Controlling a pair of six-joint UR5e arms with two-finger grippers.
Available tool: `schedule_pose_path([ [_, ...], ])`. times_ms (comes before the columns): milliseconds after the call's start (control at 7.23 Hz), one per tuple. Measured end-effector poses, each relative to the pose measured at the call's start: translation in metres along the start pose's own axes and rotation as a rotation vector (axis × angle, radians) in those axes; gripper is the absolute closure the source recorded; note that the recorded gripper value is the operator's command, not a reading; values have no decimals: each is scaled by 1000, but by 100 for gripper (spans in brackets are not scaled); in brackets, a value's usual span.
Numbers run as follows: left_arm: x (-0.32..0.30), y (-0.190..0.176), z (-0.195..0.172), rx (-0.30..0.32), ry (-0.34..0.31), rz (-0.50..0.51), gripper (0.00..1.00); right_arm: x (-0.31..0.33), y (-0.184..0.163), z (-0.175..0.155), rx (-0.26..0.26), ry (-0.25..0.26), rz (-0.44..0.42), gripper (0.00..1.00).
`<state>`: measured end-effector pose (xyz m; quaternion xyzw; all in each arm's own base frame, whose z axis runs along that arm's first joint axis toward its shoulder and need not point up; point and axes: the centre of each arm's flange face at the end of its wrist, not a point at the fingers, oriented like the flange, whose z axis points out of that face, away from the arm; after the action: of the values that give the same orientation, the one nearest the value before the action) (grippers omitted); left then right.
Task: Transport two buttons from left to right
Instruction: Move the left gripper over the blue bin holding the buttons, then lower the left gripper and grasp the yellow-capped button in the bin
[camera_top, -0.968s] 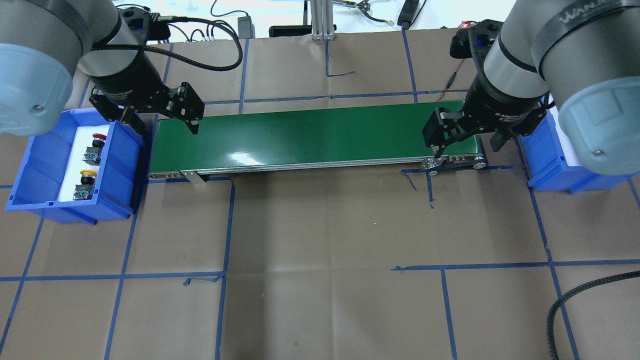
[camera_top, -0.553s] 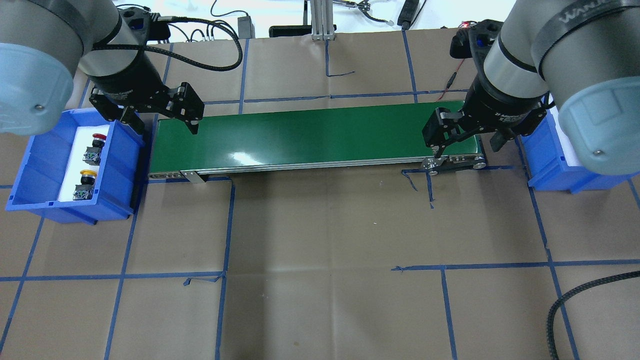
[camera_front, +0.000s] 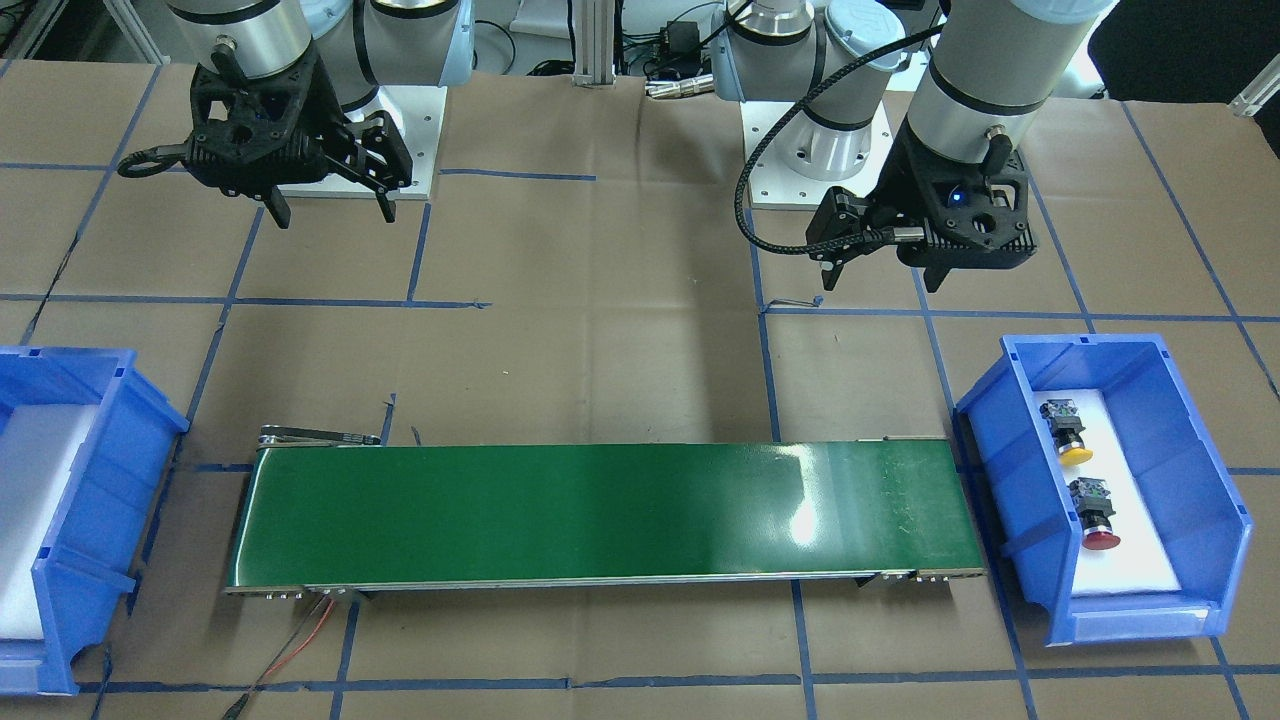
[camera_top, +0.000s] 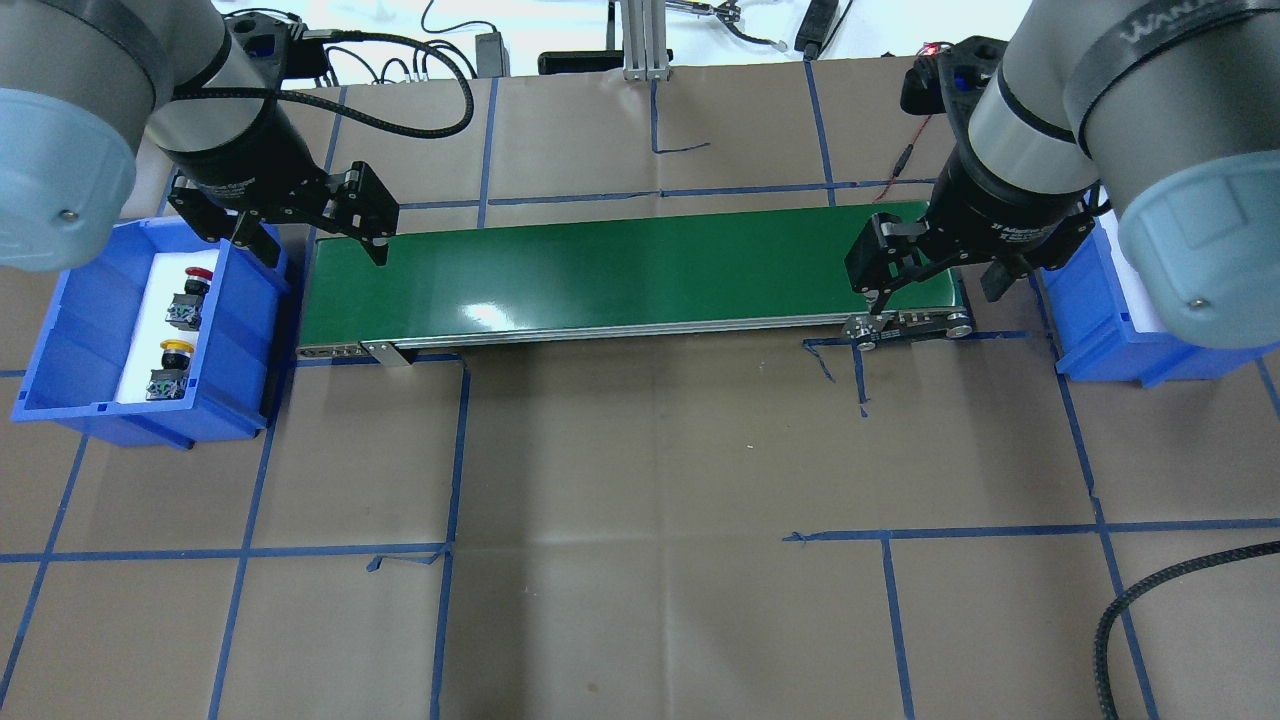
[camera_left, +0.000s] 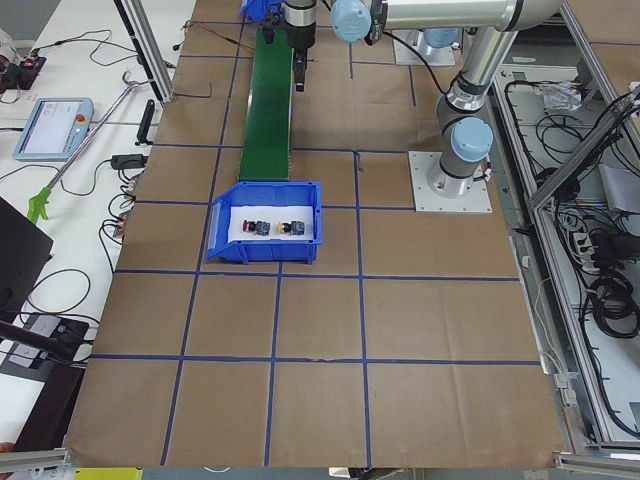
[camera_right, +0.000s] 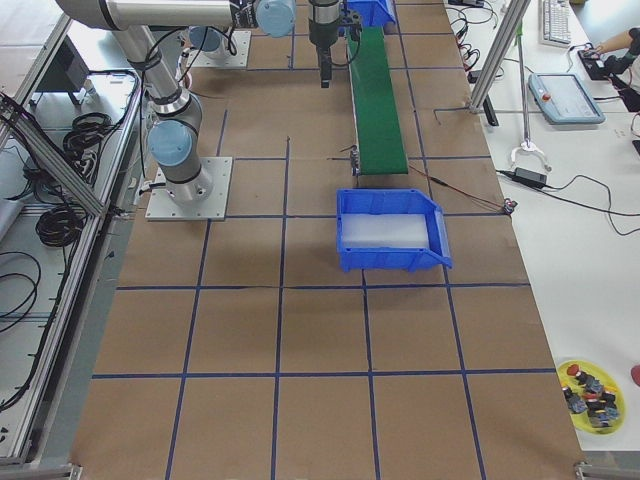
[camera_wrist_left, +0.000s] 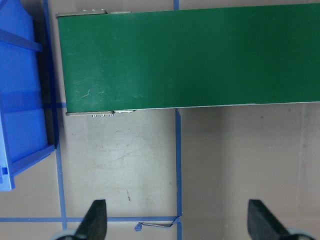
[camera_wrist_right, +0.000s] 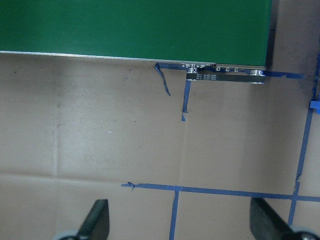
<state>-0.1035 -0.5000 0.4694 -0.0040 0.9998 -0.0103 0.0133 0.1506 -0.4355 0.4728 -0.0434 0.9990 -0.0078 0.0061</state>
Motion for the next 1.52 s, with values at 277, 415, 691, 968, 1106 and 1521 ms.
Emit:
schedule_pose_path([
  [277, -72, -9, 1, -4, -4, -41, 0, 0, 0, 0, 0, 0, 1, 0],
  [415, -121, -10, 3, -13, -4, -30, 0, 0, 0, -1, 1, 0, 1, 0],
  [691, -229, 3, 17, -45, 8, 4, 0, 1, 0, 0, 1, 0, 1, 0],
  [968, -294, 27, 42, -67, 35, 29, 1, 1, 0, 0, 0, 0, 1, 0],
  [1106, -307, 32, 55, -60, 34, 35, 0, 1, 0, 0, 0, 1, 1, 0],
  [1521, -317, 27, 102, -29, 14, 40, 0, 1, 0, 0, 0, 1, 2, 0],
])
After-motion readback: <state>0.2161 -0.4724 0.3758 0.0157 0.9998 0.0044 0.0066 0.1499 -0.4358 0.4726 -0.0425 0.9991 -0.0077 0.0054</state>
